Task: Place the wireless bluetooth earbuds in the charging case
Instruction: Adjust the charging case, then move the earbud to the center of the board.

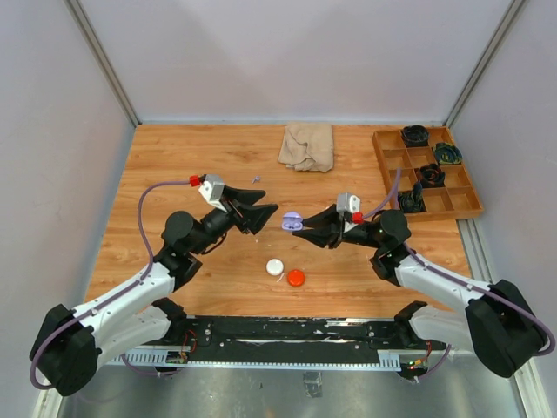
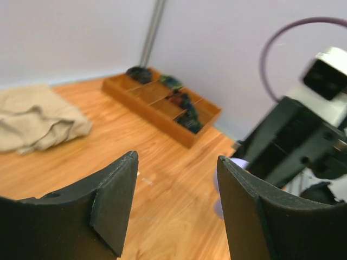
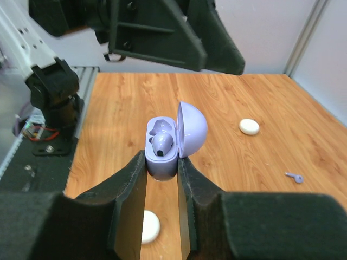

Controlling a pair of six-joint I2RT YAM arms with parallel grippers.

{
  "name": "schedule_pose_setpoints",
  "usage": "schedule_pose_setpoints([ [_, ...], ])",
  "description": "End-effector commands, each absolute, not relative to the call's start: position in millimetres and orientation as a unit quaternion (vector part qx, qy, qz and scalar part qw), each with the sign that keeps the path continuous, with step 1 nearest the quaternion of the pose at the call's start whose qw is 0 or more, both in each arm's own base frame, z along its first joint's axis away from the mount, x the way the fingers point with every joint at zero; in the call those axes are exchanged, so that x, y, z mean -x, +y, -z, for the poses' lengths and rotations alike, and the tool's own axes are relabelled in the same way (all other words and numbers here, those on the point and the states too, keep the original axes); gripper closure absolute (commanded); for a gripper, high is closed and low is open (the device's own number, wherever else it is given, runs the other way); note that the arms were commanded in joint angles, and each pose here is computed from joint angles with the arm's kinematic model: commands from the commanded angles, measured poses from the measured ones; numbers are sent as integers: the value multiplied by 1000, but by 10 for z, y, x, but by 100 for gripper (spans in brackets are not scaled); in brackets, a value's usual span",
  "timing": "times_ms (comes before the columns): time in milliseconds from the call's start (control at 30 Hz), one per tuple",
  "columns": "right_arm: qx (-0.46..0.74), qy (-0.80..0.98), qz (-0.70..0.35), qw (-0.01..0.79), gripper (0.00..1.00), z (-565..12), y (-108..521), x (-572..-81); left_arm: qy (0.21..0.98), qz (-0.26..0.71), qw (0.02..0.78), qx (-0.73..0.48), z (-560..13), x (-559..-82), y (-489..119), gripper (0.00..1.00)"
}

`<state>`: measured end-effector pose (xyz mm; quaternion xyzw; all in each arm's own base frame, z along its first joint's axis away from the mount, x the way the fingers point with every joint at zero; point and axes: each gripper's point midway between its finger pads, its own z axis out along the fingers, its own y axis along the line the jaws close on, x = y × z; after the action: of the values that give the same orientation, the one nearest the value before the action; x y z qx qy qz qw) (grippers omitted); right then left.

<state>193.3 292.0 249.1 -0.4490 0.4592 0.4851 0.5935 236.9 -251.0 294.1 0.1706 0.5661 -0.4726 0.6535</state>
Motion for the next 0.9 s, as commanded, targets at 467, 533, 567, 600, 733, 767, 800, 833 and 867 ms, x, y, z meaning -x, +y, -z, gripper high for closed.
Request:
schedule_pose_setpoints([
  [467, 420, 537, -331, 653, 99, -1949, 2566, -2346, 865, 181, 461, -81, -1649, -3790, -2138, 32],
  [533, 418, 541, -327, 653, 99, -1925, 2559, -2364, 880, 160, 439, -85, -1542, -3971, -2101, 33],
  [567, 416, 543, -324, 653, 99, -1916, 2552, -2375, 889, 147, 425, -88, -1463, -4048, -2078, 32],
  [600, 414, 545, -322, 654, 99, -1910, 2542, -2386, 895, 135, 416, -91, -1406, -4137, -2051, 32],
  [733, 412, 551, -317, 653, 99, -1900, 2529, -2407, 921, 85, 366, -108, -1152, -4399, -1916, 32],
  [767, 412, 552, -315, 653, 99, -1905, 2526, -2410, 925, 76, 356, -113, -1095, -4460, -1897, 32],
  [800, 411, 553, -314, 653, 99, -1903, 2523, -2413, 927, 71, 350, -117, -1061, -4522, -1884, 32],
  [833, 411, 553, -313, 654, 99, -1903, 2520, -2419, 930, 65, 340, -123, -983, -4577, -1885, 32],
  [867, 410, 555, -312, 653, 99, -1896, 2517, -2422, 931, 60, 337, -131, -944, -4631, -1883, 32],
])
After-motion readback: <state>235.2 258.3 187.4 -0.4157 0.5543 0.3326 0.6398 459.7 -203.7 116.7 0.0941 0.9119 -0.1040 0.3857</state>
